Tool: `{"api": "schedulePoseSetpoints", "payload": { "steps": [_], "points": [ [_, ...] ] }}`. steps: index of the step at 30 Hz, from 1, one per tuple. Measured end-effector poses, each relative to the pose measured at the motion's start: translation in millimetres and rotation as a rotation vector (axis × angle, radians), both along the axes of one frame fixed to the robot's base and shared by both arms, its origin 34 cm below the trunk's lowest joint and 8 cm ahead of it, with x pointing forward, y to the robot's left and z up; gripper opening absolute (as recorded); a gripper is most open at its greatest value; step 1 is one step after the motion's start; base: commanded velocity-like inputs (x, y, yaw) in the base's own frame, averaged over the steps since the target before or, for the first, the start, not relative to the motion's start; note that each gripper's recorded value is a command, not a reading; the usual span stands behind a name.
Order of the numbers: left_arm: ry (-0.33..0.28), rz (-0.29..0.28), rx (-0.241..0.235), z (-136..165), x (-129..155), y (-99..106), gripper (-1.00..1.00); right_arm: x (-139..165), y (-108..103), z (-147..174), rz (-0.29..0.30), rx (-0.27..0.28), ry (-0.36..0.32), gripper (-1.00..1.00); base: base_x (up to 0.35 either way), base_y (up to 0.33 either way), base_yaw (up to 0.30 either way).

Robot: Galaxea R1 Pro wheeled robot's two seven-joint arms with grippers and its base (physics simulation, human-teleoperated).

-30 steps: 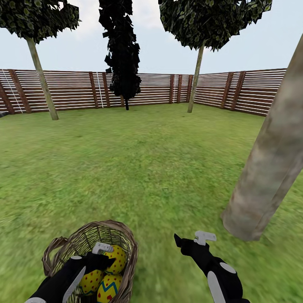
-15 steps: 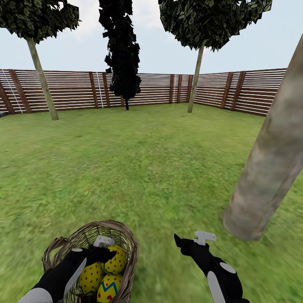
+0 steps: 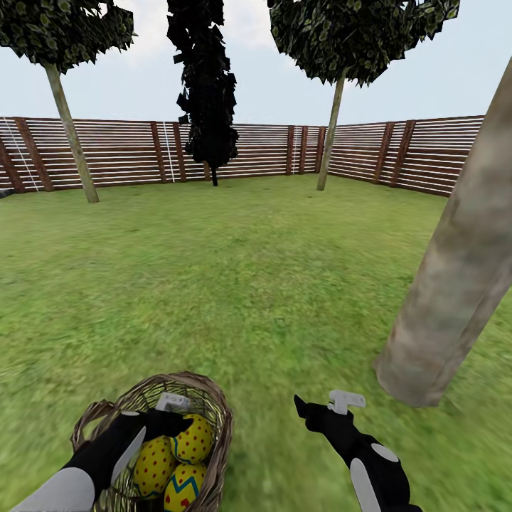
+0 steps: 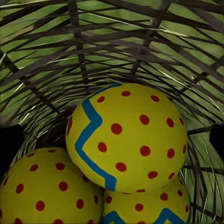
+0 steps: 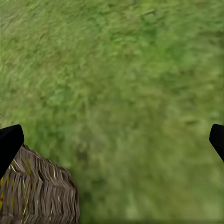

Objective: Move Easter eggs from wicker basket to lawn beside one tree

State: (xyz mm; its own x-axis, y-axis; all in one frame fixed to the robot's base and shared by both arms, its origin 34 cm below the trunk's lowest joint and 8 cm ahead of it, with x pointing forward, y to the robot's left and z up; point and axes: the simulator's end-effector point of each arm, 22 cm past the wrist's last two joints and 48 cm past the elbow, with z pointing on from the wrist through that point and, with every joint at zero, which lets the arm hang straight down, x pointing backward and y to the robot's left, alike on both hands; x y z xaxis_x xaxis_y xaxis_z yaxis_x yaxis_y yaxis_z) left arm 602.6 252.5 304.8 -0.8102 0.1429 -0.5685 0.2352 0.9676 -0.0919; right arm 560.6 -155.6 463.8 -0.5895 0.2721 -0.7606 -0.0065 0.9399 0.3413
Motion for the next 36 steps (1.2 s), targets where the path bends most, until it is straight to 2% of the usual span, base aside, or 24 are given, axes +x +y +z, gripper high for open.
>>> {"api": "schedulePoseSetpoints", "payload": {
  "steps": [36],
  "points": [
    [0.046, 0.001, -0.003, -23, -9, -2, 1.00, -3, -1, -21, -0.005, 0.006, 0.046, 1.00, 0.000, 0.000, 0.000]
  ]
}}
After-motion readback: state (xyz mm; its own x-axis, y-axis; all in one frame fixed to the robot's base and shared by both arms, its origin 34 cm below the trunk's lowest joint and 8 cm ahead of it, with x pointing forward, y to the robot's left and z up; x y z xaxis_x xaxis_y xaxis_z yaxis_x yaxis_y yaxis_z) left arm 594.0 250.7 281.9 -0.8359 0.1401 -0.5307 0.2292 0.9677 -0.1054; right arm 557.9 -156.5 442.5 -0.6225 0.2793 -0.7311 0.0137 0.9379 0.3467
